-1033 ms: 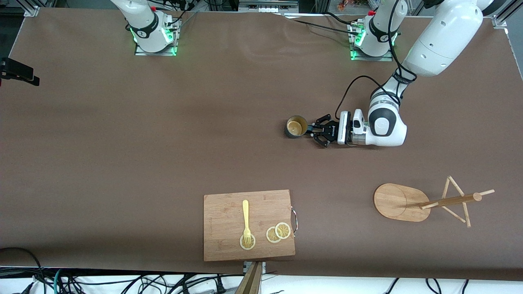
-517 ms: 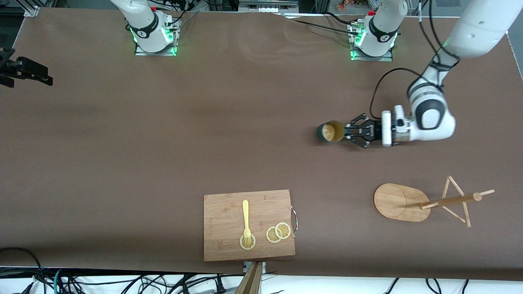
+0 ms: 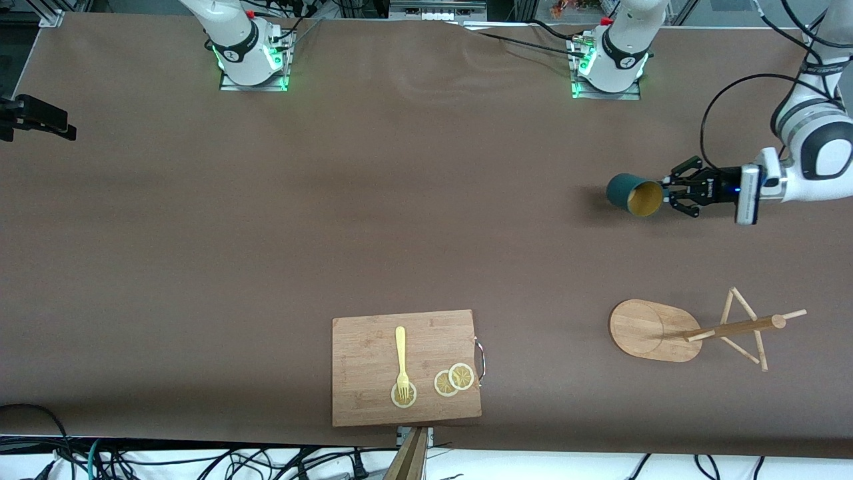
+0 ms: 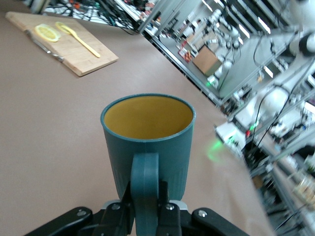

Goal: Pass cup and hang on rack
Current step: 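Lift the mug with the left gripper and carry it toward the rack, then lower the mug handle onto a rack peg with the left gripper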

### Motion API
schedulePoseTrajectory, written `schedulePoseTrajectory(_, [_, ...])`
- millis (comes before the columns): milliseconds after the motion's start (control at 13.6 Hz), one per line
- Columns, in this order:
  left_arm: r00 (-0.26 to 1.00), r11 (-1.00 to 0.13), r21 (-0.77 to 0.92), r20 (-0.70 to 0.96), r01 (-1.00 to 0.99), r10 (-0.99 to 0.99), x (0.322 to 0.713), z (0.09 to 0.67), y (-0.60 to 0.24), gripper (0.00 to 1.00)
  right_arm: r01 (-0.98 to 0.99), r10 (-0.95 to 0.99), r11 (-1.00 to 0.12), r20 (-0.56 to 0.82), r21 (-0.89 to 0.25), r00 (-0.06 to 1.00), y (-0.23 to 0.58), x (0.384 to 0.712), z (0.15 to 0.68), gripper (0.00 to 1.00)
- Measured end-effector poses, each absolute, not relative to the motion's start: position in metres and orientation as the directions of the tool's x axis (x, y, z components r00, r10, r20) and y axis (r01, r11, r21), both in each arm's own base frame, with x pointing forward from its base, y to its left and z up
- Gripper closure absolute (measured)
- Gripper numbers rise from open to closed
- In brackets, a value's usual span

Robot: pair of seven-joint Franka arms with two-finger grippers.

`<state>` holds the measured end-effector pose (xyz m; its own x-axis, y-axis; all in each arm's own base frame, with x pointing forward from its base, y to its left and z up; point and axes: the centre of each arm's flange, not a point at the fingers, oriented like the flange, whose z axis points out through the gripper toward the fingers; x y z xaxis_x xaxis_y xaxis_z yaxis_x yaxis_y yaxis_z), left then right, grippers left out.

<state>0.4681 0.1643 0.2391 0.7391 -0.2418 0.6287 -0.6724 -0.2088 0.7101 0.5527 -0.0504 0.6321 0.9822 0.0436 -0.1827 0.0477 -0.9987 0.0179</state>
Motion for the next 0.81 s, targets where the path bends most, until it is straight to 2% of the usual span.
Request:
schedulePoseTrajectory(148, [0.856,-0.244,0.822,0.483,-0.515,-0.181,0.468,0.250,0.181,0.79,0.048,0.044,-0.999,-0.183,0.018,0.982,-0.050,0.553,0.632,0.00])
schedulePoseTrajectory(369, [0.965,-0.287,0.922,0.241,-0.261,-0.103,0.478,0.265,0.189,0.79,0.048,0.044,-0.999,-0.183,0.018,0.982,-0.050,0.553,0.632,0.00])
schedulePoseTrajectory(590, [0.999,-0.328,0.944,0.040,-0.043,-0.015,0.498,0.290,0.202,0.79,0.048,0.044,-0.999,-0.183,0.018,0.982,-0.050,0.553,0.632,0.00])
schedulePoseTrajectory(812, [0.987,-0.313,0.936,-0.140,0.158,0.080,0.513,0.310,0.209,0.79,0.048,0.044,-0.999,-0.183,0.018,0.982,-0.050,0.553,0.632,0.00])
